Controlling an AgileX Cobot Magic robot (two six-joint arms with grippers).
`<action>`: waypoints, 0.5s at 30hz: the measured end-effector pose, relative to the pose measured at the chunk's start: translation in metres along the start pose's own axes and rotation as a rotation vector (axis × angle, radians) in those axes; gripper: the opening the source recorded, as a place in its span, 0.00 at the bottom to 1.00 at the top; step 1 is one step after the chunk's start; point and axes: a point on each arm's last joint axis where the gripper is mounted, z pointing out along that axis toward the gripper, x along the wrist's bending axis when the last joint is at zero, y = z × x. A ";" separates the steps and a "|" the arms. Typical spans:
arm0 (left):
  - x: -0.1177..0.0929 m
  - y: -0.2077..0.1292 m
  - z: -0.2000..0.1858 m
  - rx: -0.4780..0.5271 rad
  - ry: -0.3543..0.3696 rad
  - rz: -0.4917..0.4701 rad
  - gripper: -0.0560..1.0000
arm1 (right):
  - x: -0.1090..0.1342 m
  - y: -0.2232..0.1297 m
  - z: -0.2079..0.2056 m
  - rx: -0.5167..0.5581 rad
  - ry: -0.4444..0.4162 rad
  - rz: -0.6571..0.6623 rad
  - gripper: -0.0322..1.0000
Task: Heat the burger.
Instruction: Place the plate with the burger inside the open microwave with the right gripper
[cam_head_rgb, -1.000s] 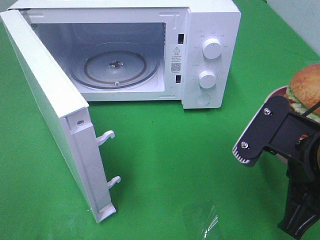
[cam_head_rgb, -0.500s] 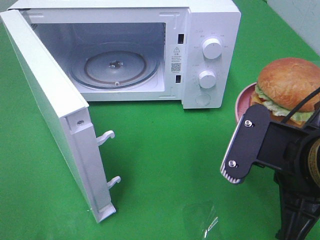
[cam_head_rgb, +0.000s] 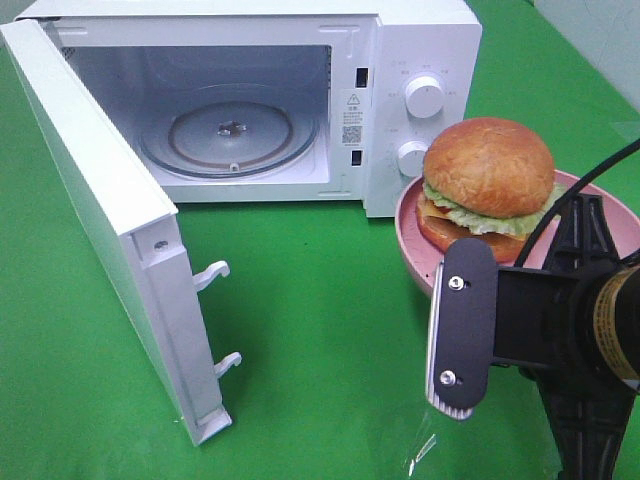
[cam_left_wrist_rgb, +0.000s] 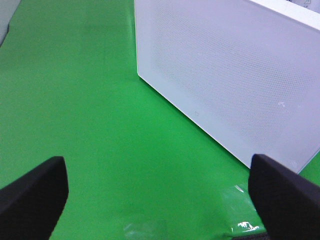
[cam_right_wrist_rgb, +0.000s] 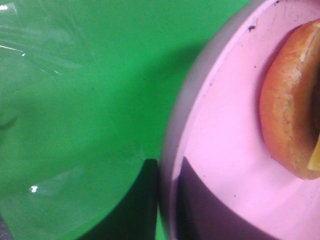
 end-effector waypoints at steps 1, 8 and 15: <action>0.000 0.000 0.000 0.000 0.000 0.000 0.90 | -0.001 0.001 0.000 -0.006 -0.007 -0.042 0.08; 0.000 0.000 0.000 0.000 0.000 0.000 0.90 | -0.002 0.002 0.000 -0.025 -0.020 -0.118 0.08; 0.000 0.000 0.000 0.000 0.000 0.000 0.90 | -0.002 0.008 0.000 -0.089 -0.034 -0.223 0.08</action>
